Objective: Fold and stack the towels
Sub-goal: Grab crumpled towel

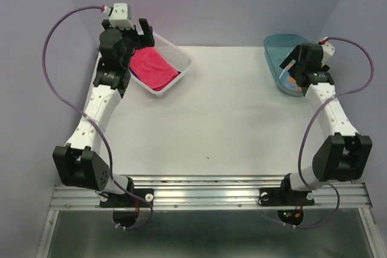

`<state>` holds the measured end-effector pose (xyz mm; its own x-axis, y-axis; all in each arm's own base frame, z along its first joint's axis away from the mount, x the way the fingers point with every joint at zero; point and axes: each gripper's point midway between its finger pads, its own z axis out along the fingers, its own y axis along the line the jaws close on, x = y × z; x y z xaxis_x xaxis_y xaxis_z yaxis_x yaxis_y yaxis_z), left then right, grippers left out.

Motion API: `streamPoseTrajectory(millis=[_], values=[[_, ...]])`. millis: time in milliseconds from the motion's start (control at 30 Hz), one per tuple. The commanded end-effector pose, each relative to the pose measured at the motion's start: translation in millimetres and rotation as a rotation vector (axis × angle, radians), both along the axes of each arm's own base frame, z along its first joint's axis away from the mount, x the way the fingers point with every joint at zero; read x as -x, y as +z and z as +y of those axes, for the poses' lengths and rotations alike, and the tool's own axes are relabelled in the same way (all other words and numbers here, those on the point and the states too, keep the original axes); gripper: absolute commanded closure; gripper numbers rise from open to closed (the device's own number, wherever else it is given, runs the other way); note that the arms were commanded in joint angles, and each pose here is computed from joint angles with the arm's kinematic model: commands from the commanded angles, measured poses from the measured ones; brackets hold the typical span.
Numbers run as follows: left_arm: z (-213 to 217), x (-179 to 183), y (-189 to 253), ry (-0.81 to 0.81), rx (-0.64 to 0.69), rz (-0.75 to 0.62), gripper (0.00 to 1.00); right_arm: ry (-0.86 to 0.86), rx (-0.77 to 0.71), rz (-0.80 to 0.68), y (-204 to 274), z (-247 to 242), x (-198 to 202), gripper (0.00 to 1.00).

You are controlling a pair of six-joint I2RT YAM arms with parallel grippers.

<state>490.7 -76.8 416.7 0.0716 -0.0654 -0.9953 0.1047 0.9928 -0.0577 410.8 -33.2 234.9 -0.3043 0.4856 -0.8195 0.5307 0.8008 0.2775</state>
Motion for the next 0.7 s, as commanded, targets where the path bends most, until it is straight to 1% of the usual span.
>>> streamPoseTrajectory(millis=[0, 67, 133, 233, 267, 333, 367, 400, 467, 500, 533, 567, 667], values=[[-52, 32, -93, -0.171, 0.284, 0.236, 0.01, -0.109, 0.046, 0.042, 12, -58, -37, 0.0], [-55, 46, -109, -0.146, 0.272, 0.255, 0.01, -0.11, 0.06, 0.065, 7, -73, -50, 0.0], [-48, 65, -124, -0.082, 0.268, 0.266, 0.01, -0.072, 0.087, 0.094, -3, -79, -75, 0.0], [-38, 84, -135, -0.041, 0.296, 0.272, 0.01, -0.063, 0.114, 0.135, -16, -87, -95, 0.0], [-37, 87, -136, -0.038, 0.313, 0.265, 0.01, -0.07, 0.113, 0.146, -24, -95, -108, 0.0], [-33, 97, -142, -0.03, 0.313, 0.268, 0.01, -0.097, 0.093, 0.172, -41, -109, -120, 0.0], [-31, 99, -144, -0.023, 0.312, 0.27, 0.01, -0.102, 0.087, 0.17, -42, -112, -120, 0.0], [-27, 101, -144, -0.004, 0.308, 0.264, 0.01, -0.086, 0.064, 0.178, -54, -113, -129, 0.0], [-20, 102, -148, 0.035, 0.304, 0.271, 0.01, -0.067, 0.022, 0.202, -75, -117, -135, 0.05], [-14, 101, -145, 0.067, 0.308, 0.261, 0.01, -0.068, 0.014, 0.209, -81, -119, -136, 0.06], [-13, 101, -145, 0.074, 0.306, 0.259, 0.01, -0.076, 0.011, 0.218, -87, -123, -136, 0.07], [-13, 101, -144, 0.074, 0.303, 0.26, 0.01, -0.081, 0.009, 0.233, -96, -125, -135, 0.11], [-12, 100, -146, 0.081, 0.303, 0.266, 0.01, -0.08, -0.009, 0.292, -122, -127, -130, 0.15]])
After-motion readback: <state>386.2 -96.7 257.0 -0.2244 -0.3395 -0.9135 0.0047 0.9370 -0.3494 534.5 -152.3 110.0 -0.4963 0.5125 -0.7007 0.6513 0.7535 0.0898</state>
